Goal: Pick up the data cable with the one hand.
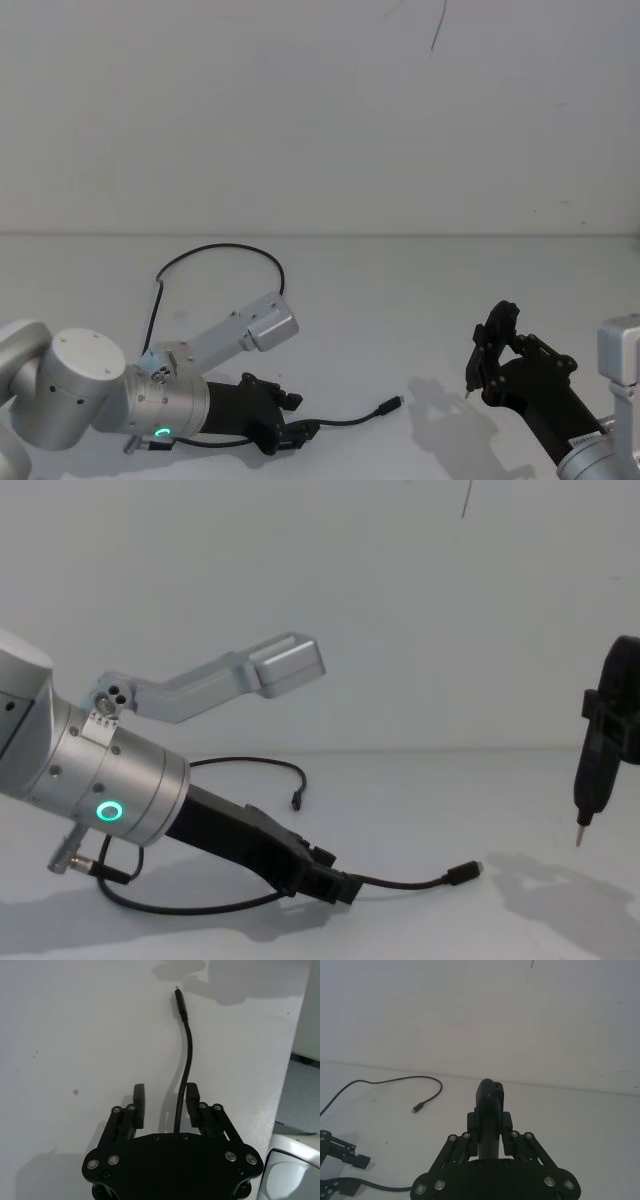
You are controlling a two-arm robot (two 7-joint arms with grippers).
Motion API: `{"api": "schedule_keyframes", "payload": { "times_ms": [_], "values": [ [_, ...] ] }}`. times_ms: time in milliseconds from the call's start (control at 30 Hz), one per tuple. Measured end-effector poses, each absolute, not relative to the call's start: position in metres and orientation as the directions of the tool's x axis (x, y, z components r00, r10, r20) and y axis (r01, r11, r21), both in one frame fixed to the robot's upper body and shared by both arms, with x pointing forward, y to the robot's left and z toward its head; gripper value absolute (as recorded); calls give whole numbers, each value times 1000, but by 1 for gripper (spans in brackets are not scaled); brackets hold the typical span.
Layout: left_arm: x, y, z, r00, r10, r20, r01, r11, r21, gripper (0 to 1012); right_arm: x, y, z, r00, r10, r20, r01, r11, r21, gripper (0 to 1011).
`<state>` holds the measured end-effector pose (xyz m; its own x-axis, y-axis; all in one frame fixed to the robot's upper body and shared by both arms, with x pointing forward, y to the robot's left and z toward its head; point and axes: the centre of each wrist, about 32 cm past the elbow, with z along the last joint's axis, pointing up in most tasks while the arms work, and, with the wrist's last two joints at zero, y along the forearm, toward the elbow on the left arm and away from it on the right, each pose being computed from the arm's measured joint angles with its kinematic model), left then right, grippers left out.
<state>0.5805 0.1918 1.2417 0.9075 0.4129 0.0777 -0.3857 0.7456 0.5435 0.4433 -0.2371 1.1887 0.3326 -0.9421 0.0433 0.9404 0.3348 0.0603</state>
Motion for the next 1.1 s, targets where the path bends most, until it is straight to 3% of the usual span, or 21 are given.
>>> {"api": "schedule_keyframes", "payload": {
  "times_ms": [67, 533, 1100],
  "values": [
    [581, 192, 1242, 907, 413, 77, -386, 745, 544, 398, 443, -237, 1189, 333, -942, 43, 940, 335, 60, 263],
    [581, 191, 1241, 907, 415, 76, -386, 744, 545, 41, 443, -237, 1189, 333, -942, 43, 940, 335, 60, 263],
    [578, 209, 1246, 923, 365, 119, -376, 798, 471, 41, 442, -240, 1193, 356, -934, 33, 930, 358, 85, 263]
  ]
}}
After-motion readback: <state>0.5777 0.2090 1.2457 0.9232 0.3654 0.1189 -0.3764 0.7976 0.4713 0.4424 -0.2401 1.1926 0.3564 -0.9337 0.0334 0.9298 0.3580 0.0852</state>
